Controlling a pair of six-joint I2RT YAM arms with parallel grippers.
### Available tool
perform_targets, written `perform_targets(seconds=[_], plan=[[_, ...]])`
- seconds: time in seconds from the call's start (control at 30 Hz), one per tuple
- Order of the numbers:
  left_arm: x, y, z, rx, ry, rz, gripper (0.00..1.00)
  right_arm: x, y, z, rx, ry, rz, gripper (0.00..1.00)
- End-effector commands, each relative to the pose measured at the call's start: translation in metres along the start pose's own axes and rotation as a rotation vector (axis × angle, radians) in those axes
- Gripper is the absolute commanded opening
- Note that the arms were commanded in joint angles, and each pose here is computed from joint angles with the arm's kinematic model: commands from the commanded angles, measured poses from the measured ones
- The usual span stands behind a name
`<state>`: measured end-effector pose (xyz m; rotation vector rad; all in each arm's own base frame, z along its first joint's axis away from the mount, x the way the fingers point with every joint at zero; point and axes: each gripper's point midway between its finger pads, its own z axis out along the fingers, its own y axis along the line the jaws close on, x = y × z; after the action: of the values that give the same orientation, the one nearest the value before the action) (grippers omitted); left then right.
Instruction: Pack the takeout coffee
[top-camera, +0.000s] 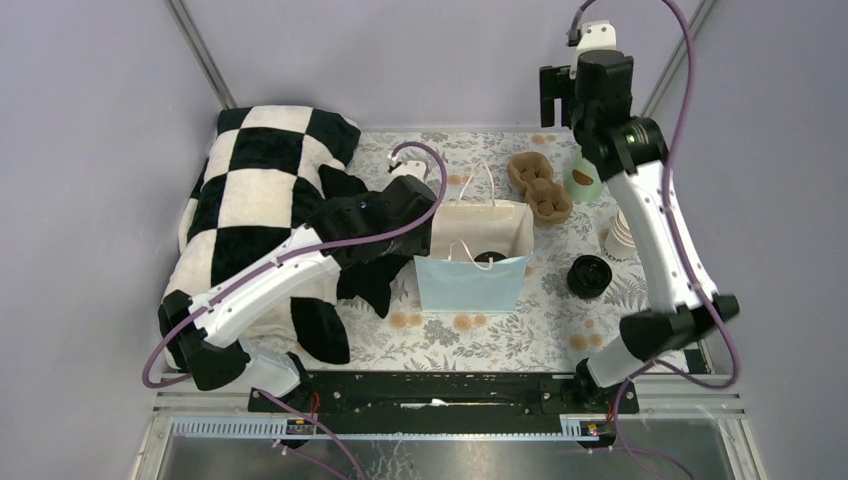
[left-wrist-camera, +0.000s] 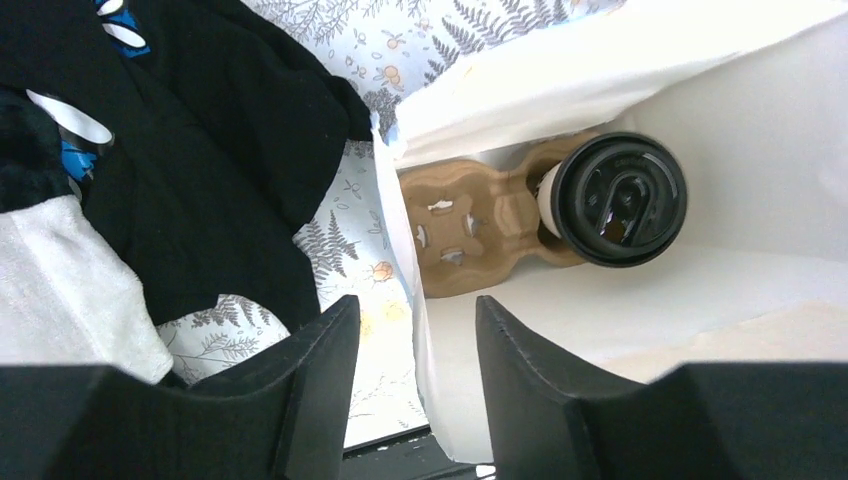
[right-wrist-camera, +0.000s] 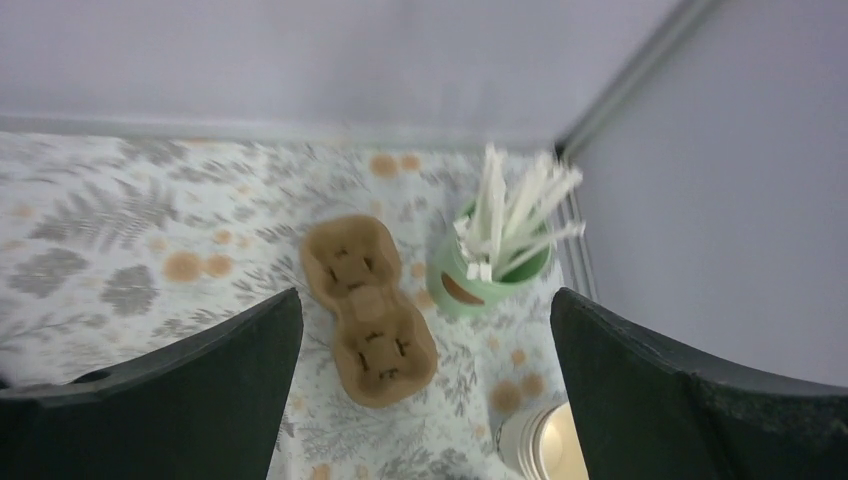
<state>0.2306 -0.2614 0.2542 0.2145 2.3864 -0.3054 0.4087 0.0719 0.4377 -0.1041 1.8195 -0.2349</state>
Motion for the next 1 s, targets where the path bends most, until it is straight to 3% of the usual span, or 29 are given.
perform_targets(seconds=[0.0,0.1,0.17,0.47,0.67,0.77,0.97], plan=[[-0.035,-0.001,-0.028,0.041,-0.092,-0.001,0.56,0.048,-0.022,0.046,0.047,0.162,0.168,1.00],[-0.052,-0.001,-0.042,0.063,-0.141,0.023,0.70,0.081,-0.036,0.077,0.082,0.250,0.188,0.99],[-0.063,-0.001,-0.053,0.075,-0.178,0.039,0.76,0.097,-0.048,0.095,0.107,0.293,0.223,0.90],[-0.094,0.017,-0.079,0.026,-0.298,0.109,0.84,0.120,-0.049,0.155,0.061,0.354,0.248,0.37],[-0.094,0.018,-0.074,0.019,-0.287,0.132,0.85,0.143,-0.032,0.171,0.051,0.411,0.222,0.40],[-0.094,0.017,-0.072,0.020,-0.282,0.140,0.85,0.148,-0.027,0.177,0.048,0.417,0.225,0.34],[-0.095,0.016,-0.067,0.020,-0.270,0.147,0.86,0.157,-0.019,0.188,0.067,0.431,0.194,0.33]])
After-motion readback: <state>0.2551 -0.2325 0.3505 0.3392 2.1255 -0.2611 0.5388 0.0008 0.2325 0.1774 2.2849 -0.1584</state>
